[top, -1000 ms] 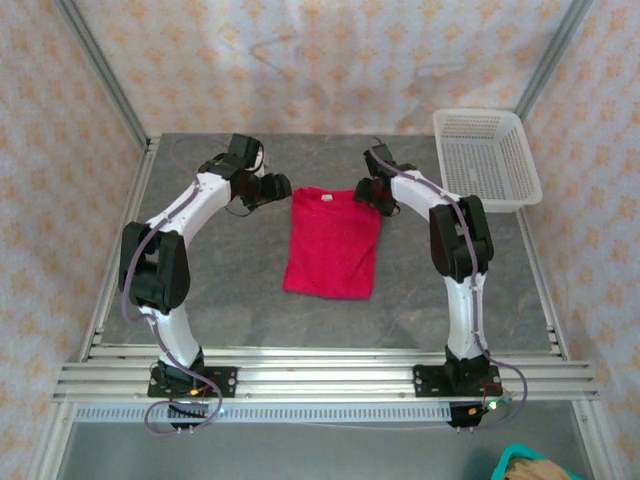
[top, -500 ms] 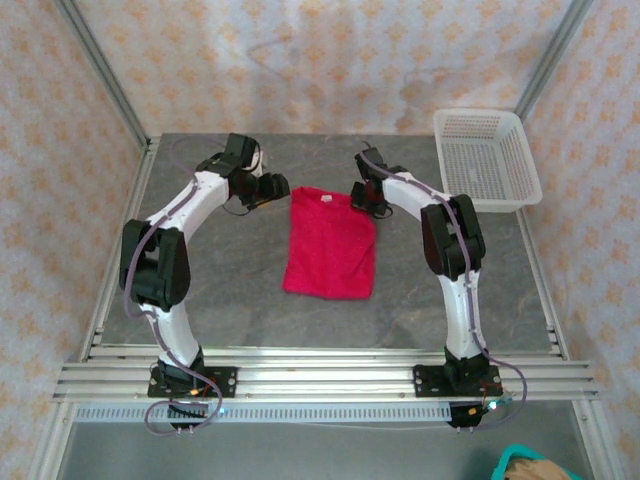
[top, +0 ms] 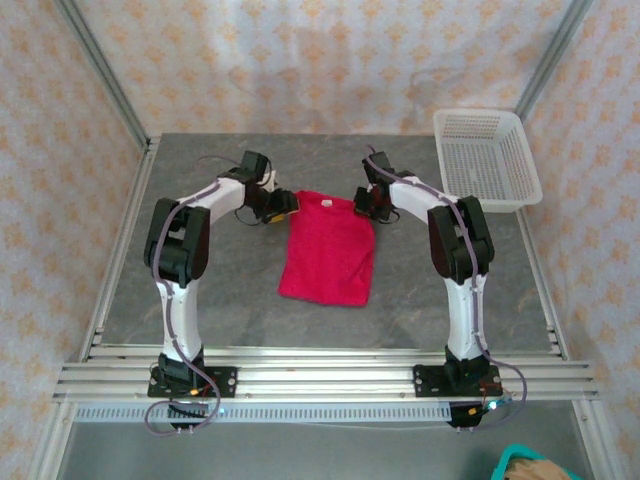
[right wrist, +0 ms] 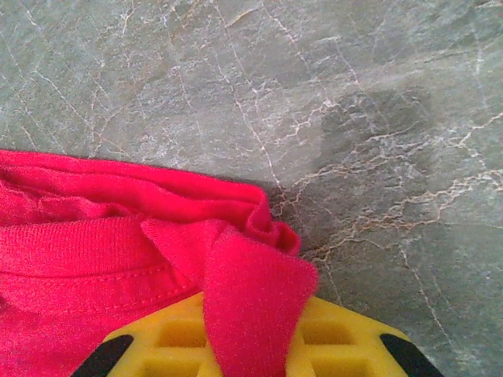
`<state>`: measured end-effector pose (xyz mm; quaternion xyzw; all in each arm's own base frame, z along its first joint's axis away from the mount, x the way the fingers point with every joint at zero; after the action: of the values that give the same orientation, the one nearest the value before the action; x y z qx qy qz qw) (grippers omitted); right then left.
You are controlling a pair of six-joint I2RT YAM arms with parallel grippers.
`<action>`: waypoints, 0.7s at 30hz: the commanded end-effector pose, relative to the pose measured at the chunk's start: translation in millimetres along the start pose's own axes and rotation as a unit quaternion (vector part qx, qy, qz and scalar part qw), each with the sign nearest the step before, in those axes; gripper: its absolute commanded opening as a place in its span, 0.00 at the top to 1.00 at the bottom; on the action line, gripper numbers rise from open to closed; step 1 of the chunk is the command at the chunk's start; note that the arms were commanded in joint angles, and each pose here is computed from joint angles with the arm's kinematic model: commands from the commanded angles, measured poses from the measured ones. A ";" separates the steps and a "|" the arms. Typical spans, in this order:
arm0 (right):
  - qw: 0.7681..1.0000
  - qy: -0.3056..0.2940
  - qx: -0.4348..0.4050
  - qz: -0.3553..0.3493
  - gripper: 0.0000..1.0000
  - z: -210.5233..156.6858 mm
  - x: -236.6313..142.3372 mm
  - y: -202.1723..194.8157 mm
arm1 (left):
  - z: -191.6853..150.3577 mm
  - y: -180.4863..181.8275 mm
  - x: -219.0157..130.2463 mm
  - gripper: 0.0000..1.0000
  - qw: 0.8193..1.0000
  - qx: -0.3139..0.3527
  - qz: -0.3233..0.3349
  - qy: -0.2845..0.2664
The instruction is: Fold the inside-out t-shirt
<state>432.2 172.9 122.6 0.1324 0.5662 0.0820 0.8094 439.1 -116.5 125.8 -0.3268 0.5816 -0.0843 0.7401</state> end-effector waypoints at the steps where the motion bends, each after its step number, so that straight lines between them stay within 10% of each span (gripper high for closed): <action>1: 1.000 0.013 -0.004 0.006 0.82 -4.9 1.7 -0.3 | 9.6 -20.8 6.7 0.47 0.999 0.015 -0.044 -0.009; 15: 1.000 0.017 -0.007 0.009 0.82 -3.1 0.9 0.5 | -8.6 -32.0 52.7 0.60 0.999 0.024 0.038 0.020; 21: 1.000 0.015 -0.012 -0.006 0.82 -3.4 -3.2 -4.1 | -3.6 -23.6 34.1 0.51 0.996 0.017 0.091 -0.009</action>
<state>431.7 173.4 122.7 0.1334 0.5684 0.0911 0.8067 456.0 -177.9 112.7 -0.2956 0.5917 -0.0970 0.7437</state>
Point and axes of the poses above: each hand's point on the last joint's axis, 136 mm out from that joint toward the fingers, its own x axis out along the fingers, its own y axis along the line the jaws close on, z = x × y, the point moved 10 cm from there along -x, back along the fingers, and after that the axes turned 8 degrees about -x, right-handed, at the moved point
